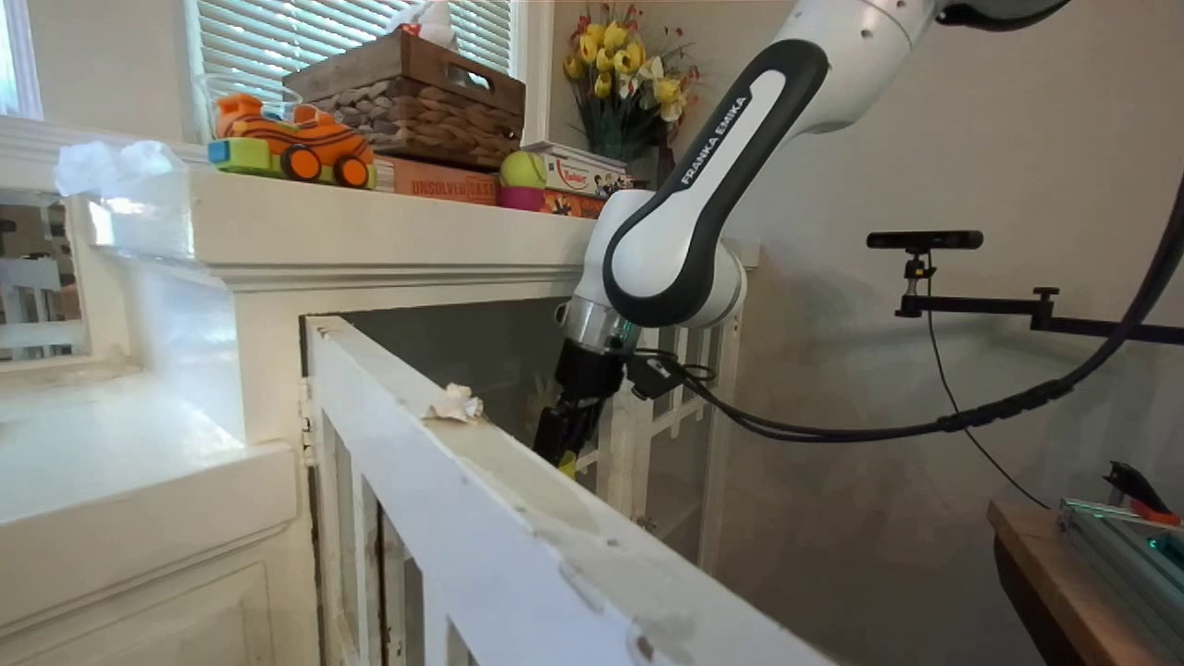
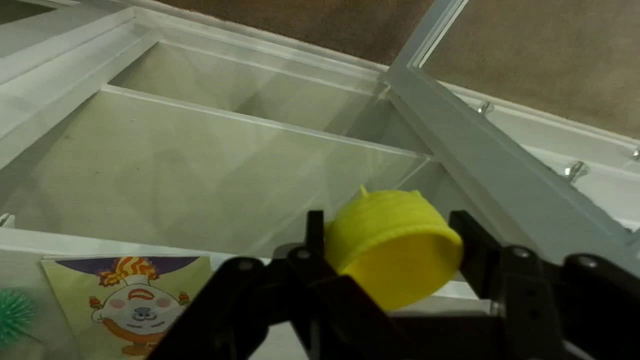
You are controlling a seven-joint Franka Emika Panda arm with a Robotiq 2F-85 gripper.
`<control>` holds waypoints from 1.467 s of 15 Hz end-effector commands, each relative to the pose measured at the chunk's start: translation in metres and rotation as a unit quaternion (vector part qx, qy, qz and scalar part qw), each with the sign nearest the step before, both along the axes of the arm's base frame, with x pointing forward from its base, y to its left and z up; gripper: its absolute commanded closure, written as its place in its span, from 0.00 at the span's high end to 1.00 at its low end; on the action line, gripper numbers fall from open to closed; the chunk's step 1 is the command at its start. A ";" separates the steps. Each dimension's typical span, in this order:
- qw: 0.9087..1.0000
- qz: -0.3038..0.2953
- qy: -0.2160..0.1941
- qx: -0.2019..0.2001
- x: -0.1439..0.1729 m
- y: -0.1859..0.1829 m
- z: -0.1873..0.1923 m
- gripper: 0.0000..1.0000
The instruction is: Remove the yellow bowl from the cabinet
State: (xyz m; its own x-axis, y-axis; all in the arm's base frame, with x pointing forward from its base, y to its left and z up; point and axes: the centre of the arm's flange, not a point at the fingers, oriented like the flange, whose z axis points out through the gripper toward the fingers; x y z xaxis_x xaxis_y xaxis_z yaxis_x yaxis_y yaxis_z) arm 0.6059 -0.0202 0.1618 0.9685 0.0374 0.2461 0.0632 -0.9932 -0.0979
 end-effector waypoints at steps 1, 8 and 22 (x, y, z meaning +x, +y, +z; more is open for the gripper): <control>0.998 0.059 0.014 0.007 -0.049 -0.012 0.047 0.39; 0.991 0.133 0.004 -0.002 -0.091 -0.028 0.100 0.39; 0.980 0.196 -0.045 0.007 -0.117 -0.068 0.229 0.39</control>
State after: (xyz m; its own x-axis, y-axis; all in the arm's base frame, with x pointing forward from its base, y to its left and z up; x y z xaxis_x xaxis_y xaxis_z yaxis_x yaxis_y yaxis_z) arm 0.5063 -0.0905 0.3718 0.8546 0.3964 0.3355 0.4225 -0.9064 -0.0053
